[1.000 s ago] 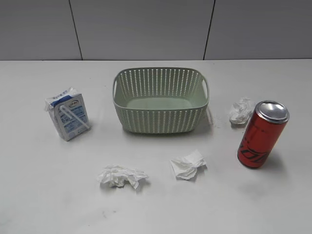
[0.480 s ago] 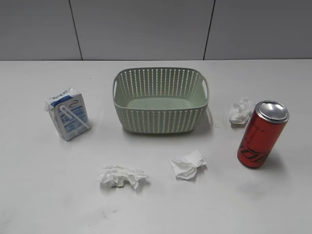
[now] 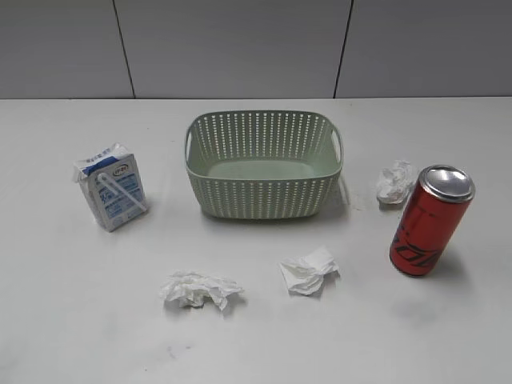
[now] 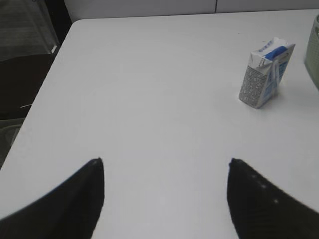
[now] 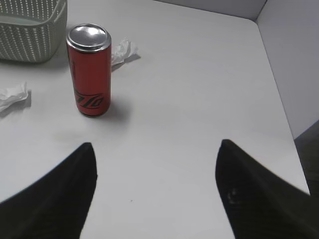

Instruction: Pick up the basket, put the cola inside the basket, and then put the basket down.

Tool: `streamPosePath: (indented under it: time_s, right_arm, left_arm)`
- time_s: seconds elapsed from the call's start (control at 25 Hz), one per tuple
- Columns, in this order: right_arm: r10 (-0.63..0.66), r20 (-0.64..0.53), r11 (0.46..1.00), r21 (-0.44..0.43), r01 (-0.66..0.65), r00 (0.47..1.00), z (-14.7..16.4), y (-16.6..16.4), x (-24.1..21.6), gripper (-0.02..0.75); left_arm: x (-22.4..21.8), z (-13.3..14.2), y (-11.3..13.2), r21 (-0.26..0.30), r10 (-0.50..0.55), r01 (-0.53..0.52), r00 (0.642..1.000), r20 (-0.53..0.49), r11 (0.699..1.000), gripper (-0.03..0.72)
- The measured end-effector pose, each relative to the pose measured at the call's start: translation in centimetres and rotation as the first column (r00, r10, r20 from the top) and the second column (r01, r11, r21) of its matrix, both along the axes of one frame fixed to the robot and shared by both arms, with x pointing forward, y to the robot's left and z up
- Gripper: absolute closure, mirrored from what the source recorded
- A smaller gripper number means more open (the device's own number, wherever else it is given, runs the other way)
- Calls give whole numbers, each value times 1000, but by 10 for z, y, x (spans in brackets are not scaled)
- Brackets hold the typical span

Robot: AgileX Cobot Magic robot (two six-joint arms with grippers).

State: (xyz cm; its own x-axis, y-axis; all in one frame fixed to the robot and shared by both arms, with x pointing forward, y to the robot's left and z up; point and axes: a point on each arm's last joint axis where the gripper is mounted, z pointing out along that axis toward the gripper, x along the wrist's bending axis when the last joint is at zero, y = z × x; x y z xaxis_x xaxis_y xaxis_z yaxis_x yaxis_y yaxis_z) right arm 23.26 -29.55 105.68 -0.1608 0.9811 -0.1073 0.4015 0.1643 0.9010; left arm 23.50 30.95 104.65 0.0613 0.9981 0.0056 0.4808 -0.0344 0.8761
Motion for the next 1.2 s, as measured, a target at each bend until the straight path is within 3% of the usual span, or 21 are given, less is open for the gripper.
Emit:
streamPosePath:
  time_s: [0.16, 0.36, 0.68, 0.92, 1.2]
  right_arm:
    - [0, 0, 1000, 0, 0, 1000, 0, 0, 0, 175]
    - [-1, 0, 1000, -1, 1, 1000, 0, 0, 0, 175]
    - [-1, 0, 1000, -1, 1, 1000, 0, 0, 0, 175]
    - [-1, 0, 1000, -1, 1, 1000, 0, 0, 0, 175]
    - [-1, 0, 1000, 0, 1, 1000, 0, 0, 0, 175]
  left_arm:
    - [0, 1, 0, 2, 1, -1, 1000, 11, 1000, 104]
    - [7, 14, 2, 32, 13, -17, 993, 116, 999, 104]
    - [53, 48, -7, 36, -20, 14, 982, 186, 999, 104]
    - [107, 73, -19, 6, -38, 38, 995, 96, 999, 104]
    - [190, 93, -38, -54, -74, 67, 988, -135, 996, 104]
